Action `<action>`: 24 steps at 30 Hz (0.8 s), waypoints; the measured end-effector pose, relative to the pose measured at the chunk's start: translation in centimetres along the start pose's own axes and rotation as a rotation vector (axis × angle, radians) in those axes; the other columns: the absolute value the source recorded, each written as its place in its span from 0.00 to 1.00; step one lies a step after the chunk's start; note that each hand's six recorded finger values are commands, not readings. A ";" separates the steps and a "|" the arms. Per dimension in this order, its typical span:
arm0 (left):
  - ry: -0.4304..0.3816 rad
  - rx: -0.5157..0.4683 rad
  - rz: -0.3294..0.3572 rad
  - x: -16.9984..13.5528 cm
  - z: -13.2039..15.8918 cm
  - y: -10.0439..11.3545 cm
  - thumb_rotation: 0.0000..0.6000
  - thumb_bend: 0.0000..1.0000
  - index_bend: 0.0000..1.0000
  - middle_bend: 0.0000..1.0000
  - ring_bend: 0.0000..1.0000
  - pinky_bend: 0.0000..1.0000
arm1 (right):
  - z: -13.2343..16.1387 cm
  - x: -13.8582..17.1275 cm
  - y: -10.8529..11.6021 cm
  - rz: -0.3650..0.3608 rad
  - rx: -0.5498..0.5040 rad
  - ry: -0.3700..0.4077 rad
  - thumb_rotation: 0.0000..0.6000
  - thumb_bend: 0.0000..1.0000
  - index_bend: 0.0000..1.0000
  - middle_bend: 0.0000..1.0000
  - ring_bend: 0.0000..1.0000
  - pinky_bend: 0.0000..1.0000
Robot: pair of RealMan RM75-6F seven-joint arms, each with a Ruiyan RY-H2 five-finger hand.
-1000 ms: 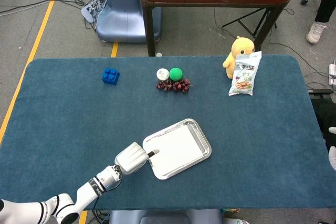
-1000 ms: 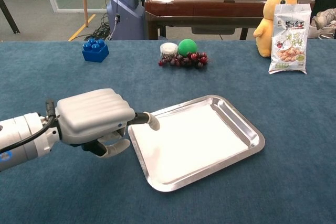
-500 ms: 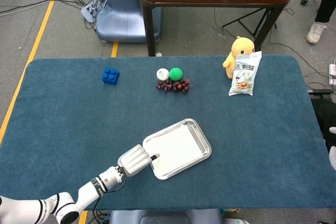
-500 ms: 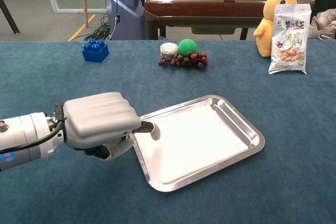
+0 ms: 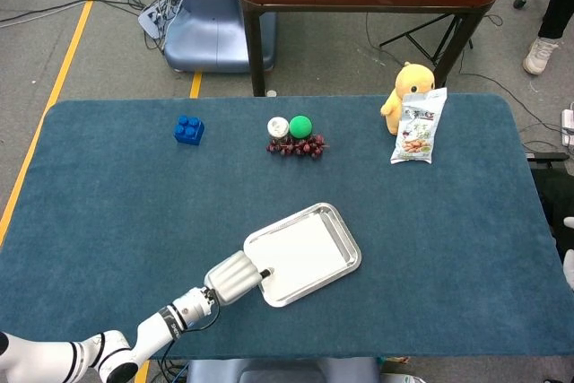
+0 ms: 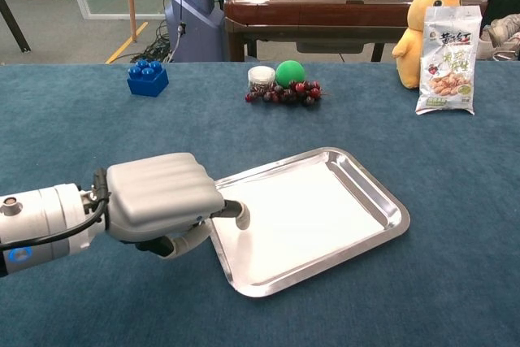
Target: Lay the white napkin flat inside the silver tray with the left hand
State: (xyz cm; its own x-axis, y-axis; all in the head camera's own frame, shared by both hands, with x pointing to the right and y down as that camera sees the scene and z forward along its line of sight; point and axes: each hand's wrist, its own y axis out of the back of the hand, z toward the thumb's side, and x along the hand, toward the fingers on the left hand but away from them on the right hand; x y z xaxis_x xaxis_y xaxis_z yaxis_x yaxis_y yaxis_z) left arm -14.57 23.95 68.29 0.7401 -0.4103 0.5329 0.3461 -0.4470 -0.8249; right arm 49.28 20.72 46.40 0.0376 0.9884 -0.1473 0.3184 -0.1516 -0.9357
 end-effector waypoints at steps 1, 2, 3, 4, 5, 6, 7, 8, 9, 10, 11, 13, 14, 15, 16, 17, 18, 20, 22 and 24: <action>-0.001 0.000 0.000 0.1 0.1 0.0 1.00 0.66 0.28 1.00 0.92 0.97 | 0.0 0.0 0.0 0.000 0.000 0.000 1.00 0.51 0.32 0.37 0.24 0.26; -0.002 -0.001 -0.001 0.1 0.1 0.0 1.00 0.66 0.28 1.00 0.92 0.97 | 0.0 0.0 0.0 0.000 -0.001 0.000 1.00 0.51 0.32 0.37 0.24 0.26; -0.003 -0.001 -0.002 0.2 0.2 0.0 1.00 0.66 0.28 1.00 0.92 0.97 | 0.0 0.0 0.0 0.000 -0.001 0.001 1.00 0.51 0.32 0.37 0.24 0.26; -0.004 0.000 -0.003 0.2 0.3 -0.1 1.00 0.66 0.28 1.00 0.92 0.97 | 0.0 0.0 0.0 0.000 -0.001 0.000 1.00 0.51 0.32 0.37 0.24 0.26; -0.004 0.000 -0.006 0.3 0.3 -0.2 1.00 0.66 0.28 1.00 0.92 0.97 | 0.0 0.0 0.1 -0.001 -0.002 0.001 1.00 0.51 0.32 0.37 0.24 0.26; -0.004 0.001 -0.008 0.3 0.3 -0.2 1.00 0.66 0.28 1.00 0.92 0.97 | 0.0 0.0 0.1 -0.002 -0.002 0.001 1.00 0.51 0.32 0.37 0.24 0.26; -0.004 0.002 -0.010 0.4 0.4 -0.3 1.00 0.66 0.28 1.00 0.92 0.97 | 0.0 0.0 0.1 -0.003 -0.003 0.000 1.00 0.51 0.32 0.37 0.24 0.26; -0.003 0.002 -0.013 0.4 0.4 -0.4 1.00 0.66 0.28 1.00 0.92 0.97 | -0.1 0.0 0.1 -0.003 -0.003 -0.001 1.00 0.51 0.32 0.37 0.24 0.26; -0.002 0.003 -0.015 0.4 0.4 -0.4 1.00 0.66 0.28 1.00 0.92 0.97 | -0.1 0.0 0.1 -0.003 -0.003 -0.002 1.00 0.51 0.32 0.37 0.24 0.26; -0.002 0.004 -0.016 0.5 0.4 -0.5 1.00 0.66 0.28 1.00 0.92 0.97 | -0.1 0.0 0.1 -0.003 -0.004 -0.002 1.00 0.51 0.32 0.37 0.24 0.26; -0.001 0.005 -0.017 0.6 0.4 -0.5 1.00 0.66 0.28 1.00 0.92 0.97 | -0.1 0.0 0.2 -0.004 -0.004 -0.002 1.00 0.51 0.32 0.37 0.24 0.26; -0.001 0.007 -0.019 0.6 0.5 -0.6 1.00 0.66 0.28 1.00 0.92 0.97 | -0.1 0.0 0.2 -0.004 -0.004 -0.003 1.00 0.51 0.32 0.37 0.24 0.26; -0.002 0.008 -0.021 0.7 0.6 -0.7 1.00 0.66 0.28 1.00 0.92 0.97 | -0.1 0.0 0.2 -0.005 -0.004 -0.003 1.00 0.51 0.32 0.37 0.24 0.26; -0.002 0.008 -0.022 0.7 0.6 -0.7 1.00 0.66 0.28 1.00 0.92 0.97 | -0.1 0.0 0.2 -0.005 -0.004 -0.004 1.00 0.51 0.32 0.37 0.24 0.26; -0.003 0.009 -0.023 0.8 0.7 -0.8 1.00 0.66 0.28 1.00 0.92 0.97 | -0.2 0.0 0.2 -0.005 -0.004 -0.004 1.00 0.51 0.32 0.37 0.24 0.26; -0.003 0.009 -0.024 0.8 0.7 -0.8 1.00 0.66 0.28 1.00 0.92 0.97 | -0.2 0.0 0.2 -0.005 -0.005 -0.004 1.00 0.51 0.32 0.37 0.24 0.26; -0.003 0.009 -0.025 0.9 0.8 -0.8 1.00 0.66 0.28 1.00 0.92 0.97 | -0.2 0.0 0.2 -0.006 -0.005 -0.003 1.00 0.51 0.32 0.37 0.24 0.26; -0.003 0.010 -0.026 1.0 0.9 -0.9 1.00 0.66 0.28 1.00 0.92 0.97 | -0.2 0.0 0.2 -0.006 -0.005 -0.003 1.00 0.51 0.32 0.37 0.24 0.26; -0.003 0.010 -0.027 1.1 1.0 -1.0 1.00 0.66 0.28 1.00 0.92 0.97 | -0.2 0.0 0.2 -0.006 -0.005 -0.003 1.00 0.51 0.32 0.37 0.24 0.26; -0.003 0.013 -0.028 1.2 1.0 -1.0 1.00 0.66 0.28 1.00 0.92 0.97 | -0.2 0.0 0.3 -0.007 -0.006 -0.004 1.00 0.51 0.32 0.37 0.24 0.26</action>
State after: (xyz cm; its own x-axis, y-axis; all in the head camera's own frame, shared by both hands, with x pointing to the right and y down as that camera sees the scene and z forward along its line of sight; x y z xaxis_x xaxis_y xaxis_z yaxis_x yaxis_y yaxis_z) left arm -13.41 24.73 69.57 0.7316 -0.3956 0.5552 0.3740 -0.4480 -0.8121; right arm 49.54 20.72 46.22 0.0318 0.9894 -0.1417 0.3244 -0.1443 -0.9349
